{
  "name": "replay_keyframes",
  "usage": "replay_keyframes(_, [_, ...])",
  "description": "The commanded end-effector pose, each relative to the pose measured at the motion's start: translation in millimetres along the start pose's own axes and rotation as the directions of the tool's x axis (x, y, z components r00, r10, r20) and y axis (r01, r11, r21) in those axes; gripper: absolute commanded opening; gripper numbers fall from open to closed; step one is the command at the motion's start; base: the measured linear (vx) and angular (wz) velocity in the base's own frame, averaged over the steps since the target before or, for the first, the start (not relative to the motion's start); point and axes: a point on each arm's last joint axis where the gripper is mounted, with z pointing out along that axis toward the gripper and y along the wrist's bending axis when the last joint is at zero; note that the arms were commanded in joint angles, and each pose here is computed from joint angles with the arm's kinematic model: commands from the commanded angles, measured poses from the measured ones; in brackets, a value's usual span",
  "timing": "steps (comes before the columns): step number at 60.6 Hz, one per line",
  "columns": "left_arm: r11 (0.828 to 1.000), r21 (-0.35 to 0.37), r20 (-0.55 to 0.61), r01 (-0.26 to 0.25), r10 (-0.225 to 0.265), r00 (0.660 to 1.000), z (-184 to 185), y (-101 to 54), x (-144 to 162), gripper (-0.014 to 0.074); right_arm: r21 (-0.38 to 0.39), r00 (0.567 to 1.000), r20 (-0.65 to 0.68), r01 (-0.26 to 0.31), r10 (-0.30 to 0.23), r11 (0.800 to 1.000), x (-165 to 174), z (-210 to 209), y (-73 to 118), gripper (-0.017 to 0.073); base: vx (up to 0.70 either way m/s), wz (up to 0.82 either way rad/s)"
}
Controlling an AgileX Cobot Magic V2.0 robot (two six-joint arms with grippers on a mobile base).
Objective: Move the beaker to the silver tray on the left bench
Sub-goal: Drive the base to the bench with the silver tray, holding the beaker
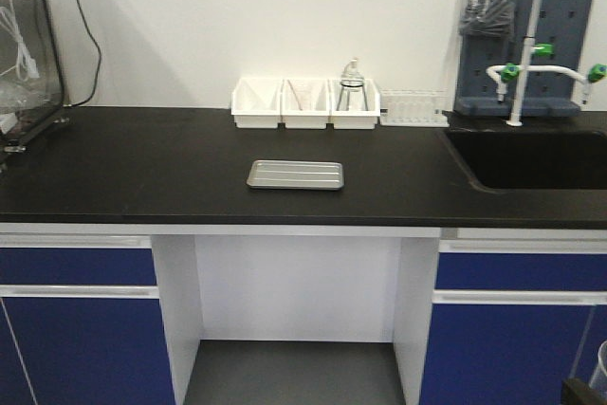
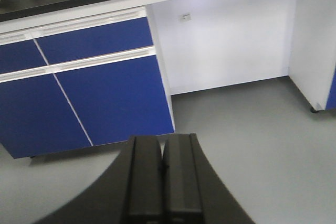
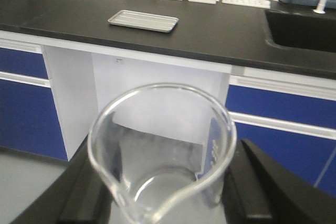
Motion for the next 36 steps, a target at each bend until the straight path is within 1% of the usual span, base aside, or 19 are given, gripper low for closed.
replay_keyframes(1, [1.0,0.004,0.071,0.003,-0.003,0.998,1.6,-0.9,-1.6,0.0001,-0.03,0.998,0.061,0.016,-0.014,0.999,-13.3,-2.5,2.5,-0.0011,0.24,0.22])
replay_keyframes(14, [1.0,0.004,0.071,0.003,-0.003,0.998,1.6,-0.9,-1.6,0.0001,-0.03,0.998,0.061,0.016,-0.014,0.999,-13.3,-2.5,2.5,-0.0011,0.27,0.18])
replay_keyframes(36, [1.0,0.004,0.071,0.003,-0.003,0.998,1.6,-0.9,-1.6,0.0001,-0.03,0.998,0.061,0.016,-0.014,0.999,-13.3,-2.5,2.5,-0.0011,0.31,0.08])
